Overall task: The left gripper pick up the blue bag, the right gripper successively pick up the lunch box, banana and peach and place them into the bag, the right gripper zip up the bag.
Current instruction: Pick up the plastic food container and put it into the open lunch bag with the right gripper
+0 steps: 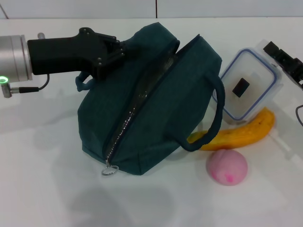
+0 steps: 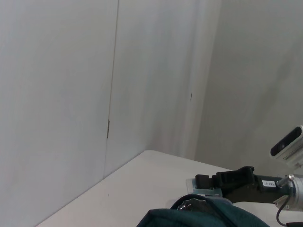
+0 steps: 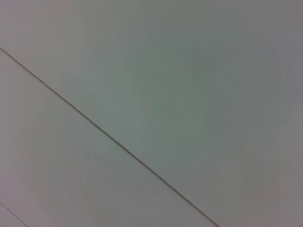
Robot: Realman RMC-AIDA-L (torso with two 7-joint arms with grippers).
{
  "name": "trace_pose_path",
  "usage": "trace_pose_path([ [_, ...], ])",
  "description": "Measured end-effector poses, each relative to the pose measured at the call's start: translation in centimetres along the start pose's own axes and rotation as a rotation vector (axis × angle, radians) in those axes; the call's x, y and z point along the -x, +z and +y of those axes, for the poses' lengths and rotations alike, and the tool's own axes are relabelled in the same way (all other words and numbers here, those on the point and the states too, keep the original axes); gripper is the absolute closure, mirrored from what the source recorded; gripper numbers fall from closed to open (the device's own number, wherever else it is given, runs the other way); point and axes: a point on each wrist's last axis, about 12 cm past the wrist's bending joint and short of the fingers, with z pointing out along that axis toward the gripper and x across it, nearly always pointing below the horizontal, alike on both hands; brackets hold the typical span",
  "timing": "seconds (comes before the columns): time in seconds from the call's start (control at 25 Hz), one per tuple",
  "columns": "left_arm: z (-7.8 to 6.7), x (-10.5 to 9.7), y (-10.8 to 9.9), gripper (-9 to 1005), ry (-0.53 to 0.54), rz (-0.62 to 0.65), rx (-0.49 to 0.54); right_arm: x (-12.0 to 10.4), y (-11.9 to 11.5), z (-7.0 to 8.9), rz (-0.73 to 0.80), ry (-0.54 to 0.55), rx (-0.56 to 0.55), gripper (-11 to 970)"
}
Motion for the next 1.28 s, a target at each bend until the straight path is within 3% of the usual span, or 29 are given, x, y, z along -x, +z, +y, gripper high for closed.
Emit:
trace_pose_path([
  [0.2, 0.0, 0.0, 0.0, 940, 0.001, 0.0, 0.0, 0.4, -0.4, 0.1, -0.003, -0.014, 0.021, 865],
  [0.6, -0.1, 0.5, -0.3, 940, 0.03, 0.005, 0.003, 4.3, 0.5, 2.3, -0.069, -0.074, 0.248, 866],
  [0.8, -0.2, 0.1, -0.1, 940, 0.019, 0.009, -0.002, 6.1, 3.2, 4.5, -0.157, -0.146, 0.4, 867],
  [1.04, -0.2, 0.0, 0.0, 940, 0.008, 0.006, -0.004, 6.9, 7.5, 8.3, -0.115, -0.176, 0.616, 867],
  [1.28, -0.1, -0.2, 0.0, 940, -0.004, 0.004, 0.002, 5.8, 9.2, 9.5, -0.045, -0.181, 0.659, 867],
])
